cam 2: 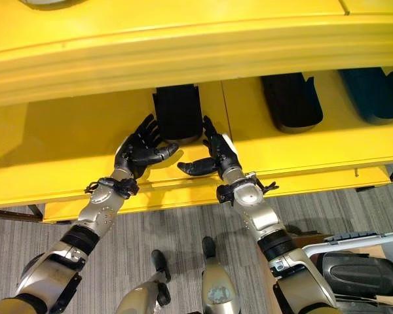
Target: Move parts from the plastic box to the shelf.
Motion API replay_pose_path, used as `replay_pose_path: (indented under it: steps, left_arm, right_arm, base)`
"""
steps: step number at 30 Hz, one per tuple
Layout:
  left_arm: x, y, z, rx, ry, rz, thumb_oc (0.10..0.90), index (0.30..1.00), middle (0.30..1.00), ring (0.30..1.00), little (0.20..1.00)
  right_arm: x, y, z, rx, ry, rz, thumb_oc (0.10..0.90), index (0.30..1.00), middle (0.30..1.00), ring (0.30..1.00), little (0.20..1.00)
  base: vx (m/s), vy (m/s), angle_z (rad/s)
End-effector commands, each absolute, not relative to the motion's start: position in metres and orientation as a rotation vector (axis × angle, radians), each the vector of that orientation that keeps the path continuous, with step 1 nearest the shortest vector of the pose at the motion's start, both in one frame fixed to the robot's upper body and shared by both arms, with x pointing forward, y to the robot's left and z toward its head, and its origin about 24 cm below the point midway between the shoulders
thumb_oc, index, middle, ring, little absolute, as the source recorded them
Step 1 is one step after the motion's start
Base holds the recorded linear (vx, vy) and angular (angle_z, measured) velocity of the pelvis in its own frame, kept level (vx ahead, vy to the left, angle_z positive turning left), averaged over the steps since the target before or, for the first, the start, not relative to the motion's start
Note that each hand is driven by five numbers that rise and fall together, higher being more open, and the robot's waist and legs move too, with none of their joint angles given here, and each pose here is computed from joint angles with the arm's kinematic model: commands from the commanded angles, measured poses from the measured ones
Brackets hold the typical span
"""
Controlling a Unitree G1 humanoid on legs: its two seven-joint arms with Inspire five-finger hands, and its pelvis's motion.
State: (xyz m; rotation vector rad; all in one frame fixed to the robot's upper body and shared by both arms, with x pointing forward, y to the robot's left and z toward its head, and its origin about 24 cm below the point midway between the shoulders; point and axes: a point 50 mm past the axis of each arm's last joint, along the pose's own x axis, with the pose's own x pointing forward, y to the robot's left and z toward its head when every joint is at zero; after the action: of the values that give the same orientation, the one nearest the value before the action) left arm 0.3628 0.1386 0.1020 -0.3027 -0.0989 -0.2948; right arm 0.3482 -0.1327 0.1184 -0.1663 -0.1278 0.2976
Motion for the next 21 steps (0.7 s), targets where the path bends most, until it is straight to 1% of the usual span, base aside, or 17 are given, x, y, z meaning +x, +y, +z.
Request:
replay_pose_path:
  steps: [1, 8, 21]
  left_arm:
    - [0.340, 0.025, 0.137, -0.382, -0.214, -0.728, 0.900, 1.000, 1.000, 1.000, 1.000]
    - [0.336, 0.021, 0.131, -0.384, -0.199, -0.725, 0.900, 1.000, 1.000, 1.000, 1.000]
    - [0.330, 0.027, 0.121, -0.417, -0.190, -0.661, 0.900, 1.000, 1.000, 1.000, 1.000]
  right_arm:
    - [0.324, -0.068, 0.159, -0.102, -0.384, 0.561, 0.900, 1.000, 1.000, 1.000, 1.000]
    - [0.325, -0.073, 0.156, -0.135, -0.381, 0.543, 0.900, 1.000, 1.000, 1.000, 1.000]
    - [0.324, -0.076, 0.161, -0.153, -0.421, 0.529, 0.900, 1.000, 1.000, 1.000, 1.000]
  base:
    - [0.00, 0.000, 0.00]
    - [0.00, 0.000, 0.00]
    - [0.00, -0.003, 0.00]
